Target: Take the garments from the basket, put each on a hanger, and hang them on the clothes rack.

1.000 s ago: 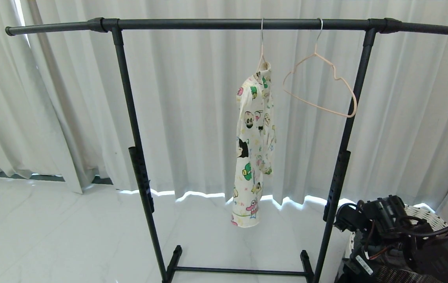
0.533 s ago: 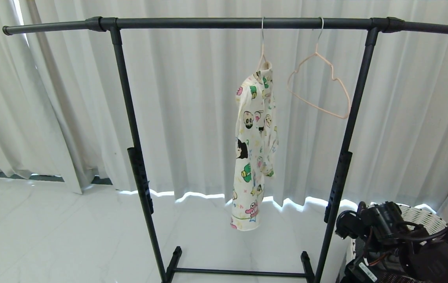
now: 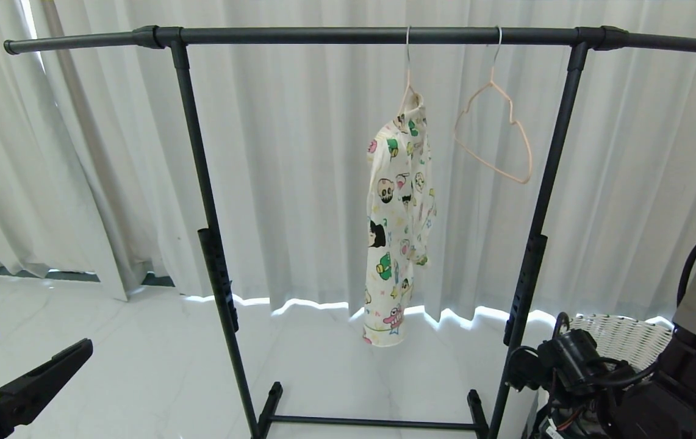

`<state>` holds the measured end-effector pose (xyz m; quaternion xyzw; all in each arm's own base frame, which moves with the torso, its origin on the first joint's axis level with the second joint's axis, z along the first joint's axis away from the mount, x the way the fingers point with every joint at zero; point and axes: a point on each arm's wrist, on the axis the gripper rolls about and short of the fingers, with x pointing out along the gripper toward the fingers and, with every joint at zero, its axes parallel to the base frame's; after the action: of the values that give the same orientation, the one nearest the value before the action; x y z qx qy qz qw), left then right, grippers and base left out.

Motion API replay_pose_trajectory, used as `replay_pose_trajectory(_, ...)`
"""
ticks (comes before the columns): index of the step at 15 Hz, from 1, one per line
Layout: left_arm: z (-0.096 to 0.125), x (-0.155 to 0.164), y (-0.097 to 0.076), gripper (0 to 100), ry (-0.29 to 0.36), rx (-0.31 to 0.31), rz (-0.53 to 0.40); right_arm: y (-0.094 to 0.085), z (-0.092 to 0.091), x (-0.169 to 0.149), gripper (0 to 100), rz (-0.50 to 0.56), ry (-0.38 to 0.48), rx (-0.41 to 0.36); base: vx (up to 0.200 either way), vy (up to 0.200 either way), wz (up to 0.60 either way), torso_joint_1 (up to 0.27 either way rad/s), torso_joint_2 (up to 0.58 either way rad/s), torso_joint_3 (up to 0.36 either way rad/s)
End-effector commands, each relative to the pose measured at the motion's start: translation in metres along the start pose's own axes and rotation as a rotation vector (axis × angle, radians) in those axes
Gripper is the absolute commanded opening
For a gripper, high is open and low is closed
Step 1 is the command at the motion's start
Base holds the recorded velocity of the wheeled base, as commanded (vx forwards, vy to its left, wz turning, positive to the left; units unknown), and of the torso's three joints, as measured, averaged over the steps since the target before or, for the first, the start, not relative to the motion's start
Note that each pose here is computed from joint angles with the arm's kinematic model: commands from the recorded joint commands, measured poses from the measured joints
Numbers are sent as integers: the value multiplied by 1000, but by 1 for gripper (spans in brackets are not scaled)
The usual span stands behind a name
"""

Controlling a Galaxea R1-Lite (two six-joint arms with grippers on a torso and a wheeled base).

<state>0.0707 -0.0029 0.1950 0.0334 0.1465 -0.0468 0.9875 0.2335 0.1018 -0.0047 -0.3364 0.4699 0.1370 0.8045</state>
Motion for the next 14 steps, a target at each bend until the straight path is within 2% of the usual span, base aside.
replay_pose_trajectory(1,0,5,0,100,21,-3,-4,1,0,-2,100,23,-13,-2,0,0,0,0,0,0)
replay_pose_trajectory(2,0,5,0,100,23,-3,-5,4,2,-9,100,54,-47,-18,0,0,0,0,0,0)
replay_pose_trajectory(4,-2,5,0,100,27,-2,-7,9,4,-11,100,67,-61,-36,0,0,0,0,0,0)
replay_pose_trajectory(9,-2,5,0,100,26,1,-9,12,-2,-1,100,-3,33,-60,0,0,0,0,0,0)
replay_pose_trajectory(14,-1,4,0,100,21,5,-8,14,-5,6,100,-13,69,-60,0,0,0,0,0,0)
